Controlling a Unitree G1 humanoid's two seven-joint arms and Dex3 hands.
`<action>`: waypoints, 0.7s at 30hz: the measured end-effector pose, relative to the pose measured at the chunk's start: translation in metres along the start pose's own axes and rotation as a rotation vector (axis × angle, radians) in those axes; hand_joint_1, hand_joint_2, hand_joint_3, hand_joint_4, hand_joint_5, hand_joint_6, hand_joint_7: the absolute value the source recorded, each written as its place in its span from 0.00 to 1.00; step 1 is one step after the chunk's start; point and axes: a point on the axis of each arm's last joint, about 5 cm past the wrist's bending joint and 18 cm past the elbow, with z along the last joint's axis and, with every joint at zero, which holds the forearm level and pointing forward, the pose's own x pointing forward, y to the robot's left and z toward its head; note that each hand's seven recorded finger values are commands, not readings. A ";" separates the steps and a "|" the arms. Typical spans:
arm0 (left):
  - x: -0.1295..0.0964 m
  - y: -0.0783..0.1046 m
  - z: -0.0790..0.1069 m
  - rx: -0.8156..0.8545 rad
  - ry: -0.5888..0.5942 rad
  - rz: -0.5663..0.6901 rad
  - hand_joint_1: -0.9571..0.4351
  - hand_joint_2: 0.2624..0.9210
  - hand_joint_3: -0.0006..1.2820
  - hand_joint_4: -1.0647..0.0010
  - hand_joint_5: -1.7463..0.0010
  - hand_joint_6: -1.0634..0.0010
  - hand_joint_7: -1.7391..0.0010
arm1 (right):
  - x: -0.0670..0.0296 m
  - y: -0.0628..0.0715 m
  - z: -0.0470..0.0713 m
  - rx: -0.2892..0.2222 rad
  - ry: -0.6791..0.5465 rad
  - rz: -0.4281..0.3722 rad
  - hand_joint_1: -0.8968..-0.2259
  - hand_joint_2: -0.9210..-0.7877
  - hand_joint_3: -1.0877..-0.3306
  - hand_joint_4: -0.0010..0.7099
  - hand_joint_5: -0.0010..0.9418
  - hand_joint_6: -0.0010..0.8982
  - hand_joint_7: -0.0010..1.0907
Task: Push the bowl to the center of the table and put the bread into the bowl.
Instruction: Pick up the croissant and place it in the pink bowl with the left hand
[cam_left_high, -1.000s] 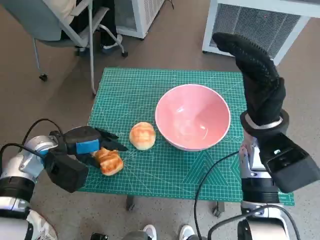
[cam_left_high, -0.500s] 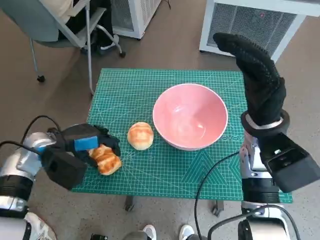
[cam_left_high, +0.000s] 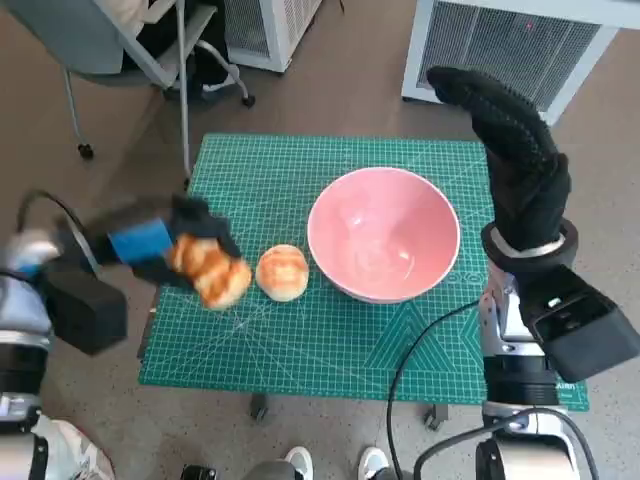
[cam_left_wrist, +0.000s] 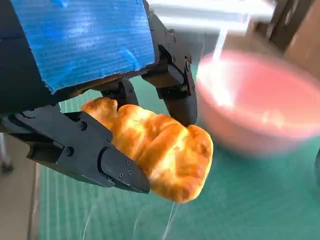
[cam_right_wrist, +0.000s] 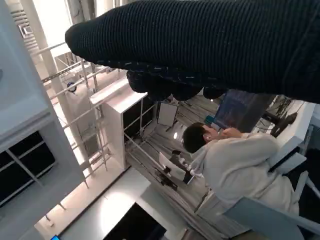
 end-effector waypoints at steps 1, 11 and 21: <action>0.002 0.006 0.003 0.009 -0.007 0.020 0.69 0.94 0.00 0.28 0.41 0.18 0.45 | 0.0000 0.000 0.000 0.000 -0.001 0.000 0.46 0.00 0.51 0.46 0.01 0.06 0.58; 0.037 0.042 0.039 0.058 -0.126 0.214 0.69 0.84 0.00 0.16 0.49 0.02 0.58 | -0.0004 -0.002 0.001 -0.005 -0.002 -0.008 0.44 0.00 0.52 0.45 0.00 0.06 0.58; 0.095 0.047 0.059 0.021 -0.337 0.241 0.69 0.91 0.02 0.25 0.42 0.17 0.47 | -0.0012 -0.004 0.001 -0.011 -0.004 -0.015 0.44 0.00 0.52 0.44 0.00 0.06 0.58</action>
